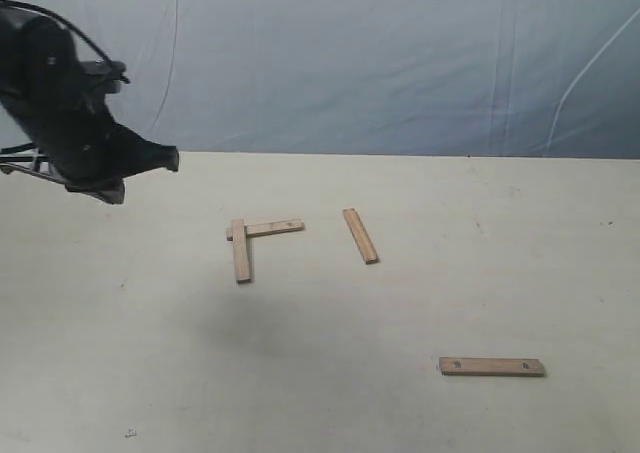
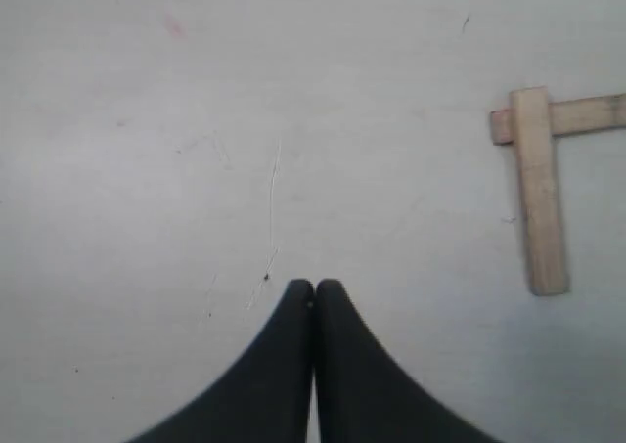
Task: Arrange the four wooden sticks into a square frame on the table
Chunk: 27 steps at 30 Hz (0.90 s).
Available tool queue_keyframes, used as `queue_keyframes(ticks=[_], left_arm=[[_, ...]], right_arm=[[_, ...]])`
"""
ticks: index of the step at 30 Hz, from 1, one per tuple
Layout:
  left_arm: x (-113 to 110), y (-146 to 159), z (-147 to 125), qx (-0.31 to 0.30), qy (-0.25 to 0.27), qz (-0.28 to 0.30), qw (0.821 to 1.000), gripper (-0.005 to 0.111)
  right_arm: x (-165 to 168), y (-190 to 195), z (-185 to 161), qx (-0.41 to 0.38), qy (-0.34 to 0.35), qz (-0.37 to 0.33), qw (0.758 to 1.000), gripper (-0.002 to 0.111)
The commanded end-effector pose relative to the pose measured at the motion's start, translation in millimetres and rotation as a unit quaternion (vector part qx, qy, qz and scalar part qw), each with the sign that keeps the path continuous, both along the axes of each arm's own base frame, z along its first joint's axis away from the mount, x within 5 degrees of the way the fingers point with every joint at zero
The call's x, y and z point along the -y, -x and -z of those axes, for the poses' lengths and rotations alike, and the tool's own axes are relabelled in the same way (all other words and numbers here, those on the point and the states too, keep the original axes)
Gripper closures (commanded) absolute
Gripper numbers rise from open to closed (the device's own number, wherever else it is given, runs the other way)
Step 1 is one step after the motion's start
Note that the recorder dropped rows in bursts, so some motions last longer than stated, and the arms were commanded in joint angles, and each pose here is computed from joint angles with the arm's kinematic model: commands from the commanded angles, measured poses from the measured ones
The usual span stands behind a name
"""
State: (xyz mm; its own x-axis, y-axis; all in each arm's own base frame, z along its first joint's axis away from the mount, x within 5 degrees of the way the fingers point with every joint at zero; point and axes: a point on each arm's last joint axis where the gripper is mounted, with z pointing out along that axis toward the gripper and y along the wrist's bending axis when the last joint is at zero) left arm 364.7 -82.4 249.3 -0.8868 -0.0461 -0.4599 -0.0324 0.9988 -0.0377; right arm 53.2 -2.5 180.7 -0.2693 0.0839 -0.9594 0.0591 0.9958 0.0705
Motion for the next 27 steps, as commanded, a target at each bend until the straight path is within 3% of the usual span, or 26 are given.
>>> queue_keyframes(ticks=[1, 5, 12, 16, 21, 27], left_arm=[[-15.0, 67.3, -48.9, 0.151, 0.062, -0.006, 0.987, 0.107], [-34.4, 151.0, -87.8, 0.277, 0.108, -0.008, 0.955, 0.107], [-55.7, 242.7, -76.6, 0.375, 0.144, -0.005, 0.916, 0.107], [-63.1, 277.3, -56.1, 0.408, 0.169, -0.008, 0.897, 0.107], [-68.5, 309.0, -43.3, 0.471, 0.224, -0.011, 0.853, 0.107], [-69.9, 314.2, -9.5, 0.514, 0.217, 0.004, 0.830, 0.107]], right_arm=[[0.7, 0.1, -0.5, 0.004, 0.011, 0.001, 1.000, 0.109], [0.6, 0.1, -0.5, 0.004, 0.010, 0.001, 1.000, 0.109], [0.4, -1.1, -5.3, 0.031, 0.011, 0.000, 0.999, 0.109], [-0.1, -2.9, -17.0, 0.096, 0.013, -0.003, 0.995, 0.109], [-1.0, -2.3, -37.6, 0.208, 0.001, -0.005, 0.978, 0.109], [5.4, 1.7, -53.0, 0.300, -0.181, 0.026, 0.936, 0.109]])
